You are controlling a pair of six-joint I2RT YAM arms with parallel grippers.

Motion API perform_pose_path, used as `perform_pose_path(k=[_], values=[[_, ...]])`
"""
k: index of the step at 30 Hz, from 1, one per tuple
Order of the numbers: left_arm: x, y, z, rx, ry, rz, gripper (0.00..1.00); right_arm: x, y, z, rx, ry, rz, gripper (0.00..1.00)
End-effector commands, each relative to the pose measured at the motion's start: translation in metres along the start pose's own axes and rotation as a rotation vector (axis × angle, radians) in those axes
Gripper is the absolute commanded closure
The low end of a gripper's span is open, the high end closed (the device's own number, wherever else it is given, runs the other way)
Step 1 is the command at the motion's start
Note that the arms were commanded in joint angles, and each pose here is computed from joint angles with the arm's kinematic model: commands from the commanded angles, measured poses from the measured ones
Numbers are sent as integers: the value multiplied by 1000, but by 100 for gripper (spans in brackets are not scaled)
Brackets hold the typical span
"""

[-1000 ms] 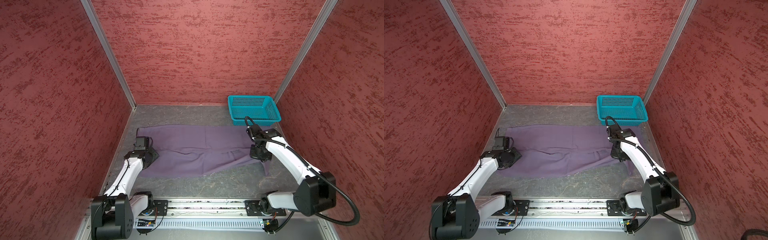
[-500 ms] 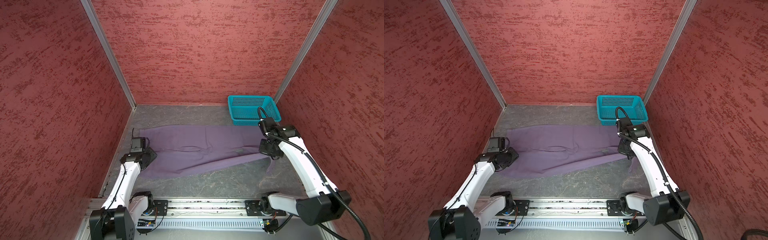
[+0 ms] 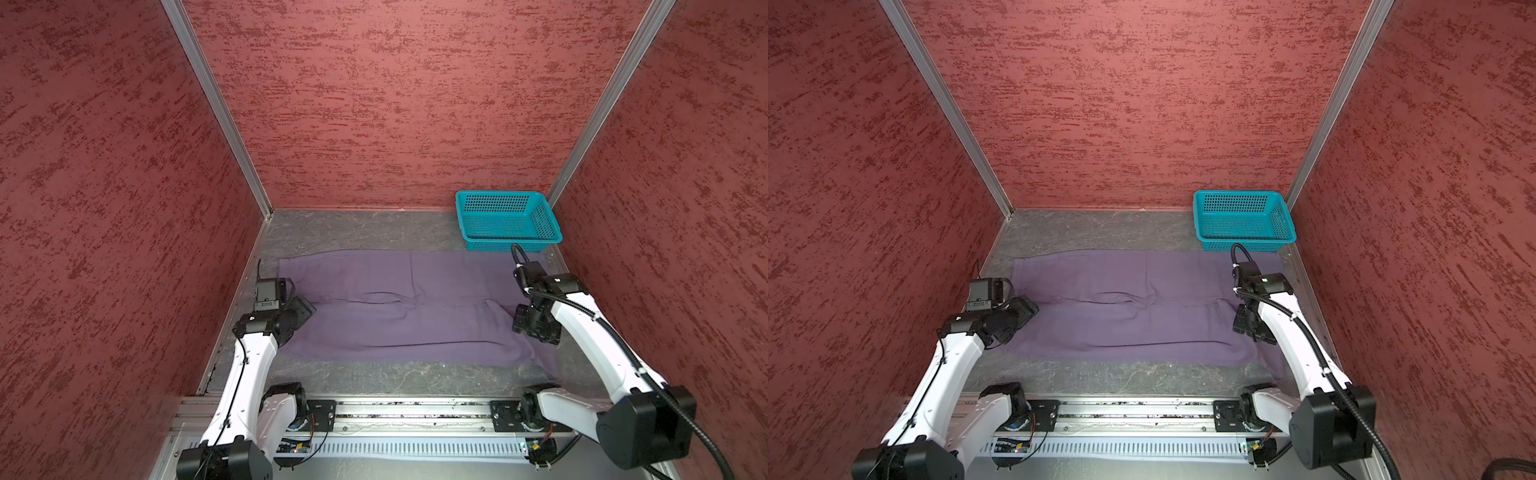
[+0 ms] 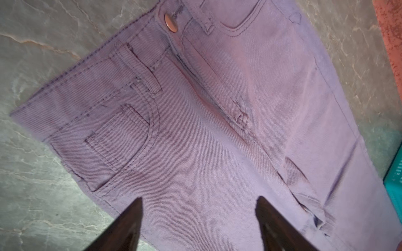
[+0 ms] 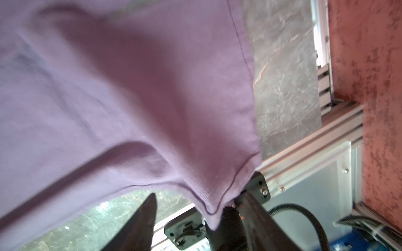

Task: Fold and stack the trousers
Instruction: Smooth out the trousers at the center of the table.

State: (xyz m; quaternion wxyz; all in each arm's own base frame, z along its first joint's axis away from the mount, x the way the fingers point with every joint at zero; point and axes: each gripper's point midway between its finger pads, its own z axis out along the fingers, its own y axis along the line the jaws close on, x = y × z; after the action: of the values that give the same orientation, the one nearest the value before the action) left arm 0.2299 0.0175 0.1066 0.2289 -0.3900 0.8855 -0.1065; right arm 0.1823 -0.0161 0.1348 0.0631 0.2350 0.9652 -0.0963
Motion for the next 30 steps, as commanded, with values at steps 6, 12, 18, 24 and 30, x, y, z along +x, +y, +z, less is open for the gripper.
perform_pose_path(k=[6,12,18,24,30], values=[[9,21,36,-82,46,-35,17,-37,15,14,-88,-79,49,44],[9,38,53,-107,63,-102,10,-40,17,48,-80,-31,57,45],[4,50,81,-86,115,-202,16,-56,21,77,-185,0,171,38],[-3,75,94,-79,151,-333,44,-76,20,84,-235,-13,270,40],[-21,103,72,-144,10,-418,67,-85,-2,87,-205,-32,337,34]])
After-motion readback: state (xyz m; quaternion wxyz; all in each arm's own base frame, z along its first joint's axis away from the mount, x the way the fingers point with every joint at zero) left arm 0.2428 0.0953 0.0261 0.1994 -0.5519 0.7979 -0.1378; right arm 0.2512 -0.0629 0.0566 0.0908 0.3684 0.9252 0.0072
